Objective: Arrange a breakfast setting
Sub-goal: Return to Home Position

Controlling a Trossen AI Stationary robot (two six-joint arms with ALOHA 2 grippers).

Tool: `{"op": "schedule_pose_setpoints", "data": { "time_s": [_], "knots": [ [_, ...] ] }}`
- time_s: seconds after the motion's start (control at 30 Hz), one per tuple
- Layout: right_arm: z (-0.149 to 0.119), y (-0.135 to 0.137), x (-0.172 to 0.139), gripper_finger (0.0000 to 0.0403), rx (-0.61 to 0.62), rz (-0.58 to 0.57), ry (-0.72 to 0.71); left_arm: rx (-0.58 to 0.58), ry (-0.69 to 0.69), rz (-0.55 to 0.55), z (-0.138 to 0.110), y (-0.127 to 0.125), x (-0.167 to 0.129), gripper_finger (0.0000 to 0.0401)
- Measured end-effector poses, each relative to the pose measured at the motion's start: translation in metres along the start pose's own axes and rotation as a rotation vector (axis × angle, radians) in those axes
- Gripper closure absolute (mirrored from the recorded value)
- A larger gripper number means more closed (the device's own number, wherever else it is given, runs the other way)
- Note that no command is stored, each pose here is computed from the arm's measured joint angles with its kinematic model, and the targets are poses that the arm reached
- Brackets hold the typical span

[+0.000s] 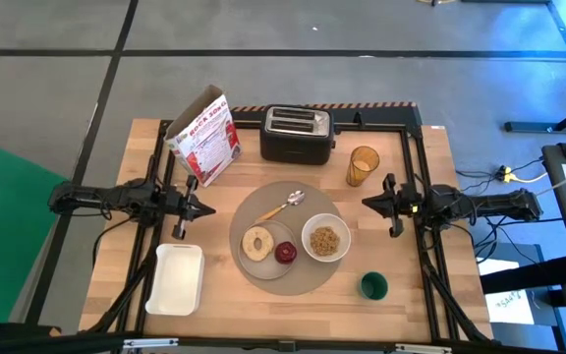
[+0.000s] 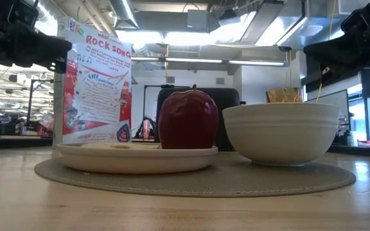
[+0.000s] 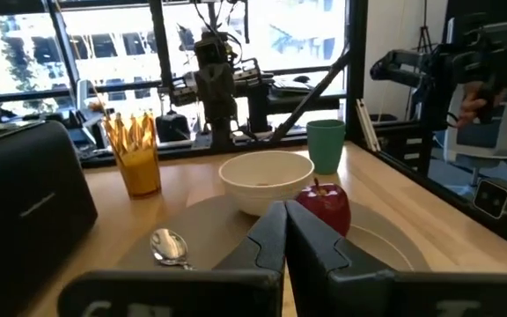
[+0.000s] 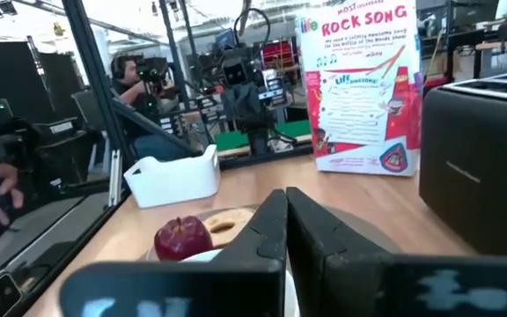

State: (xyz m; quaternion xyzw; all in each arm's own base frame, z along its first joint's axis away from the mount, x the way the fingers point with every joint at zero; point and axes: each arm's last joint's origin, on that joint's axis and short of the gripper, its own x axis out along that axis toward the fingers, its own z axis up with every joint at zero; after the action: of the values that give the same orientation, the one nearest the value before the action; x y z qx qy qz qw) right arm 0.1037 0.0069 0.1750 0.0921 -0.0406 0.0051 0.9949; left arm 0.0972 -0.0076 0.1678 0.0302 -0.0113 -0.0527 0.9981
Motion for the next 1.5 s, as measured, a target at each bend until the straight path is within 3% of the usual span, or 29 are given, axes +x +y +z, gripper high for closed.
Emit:
{"op": "schedule_pose_setpoints", "data": {
  "time_s": [1.5],
  "knots": [
    [-0.014, -0.002, -0.001, 0.0403, -0.008, -0.024, 0.14, -0.026, 0.015, 0.02, -0.001, 0.001, 0.001, 0.0401]
  ]
}}
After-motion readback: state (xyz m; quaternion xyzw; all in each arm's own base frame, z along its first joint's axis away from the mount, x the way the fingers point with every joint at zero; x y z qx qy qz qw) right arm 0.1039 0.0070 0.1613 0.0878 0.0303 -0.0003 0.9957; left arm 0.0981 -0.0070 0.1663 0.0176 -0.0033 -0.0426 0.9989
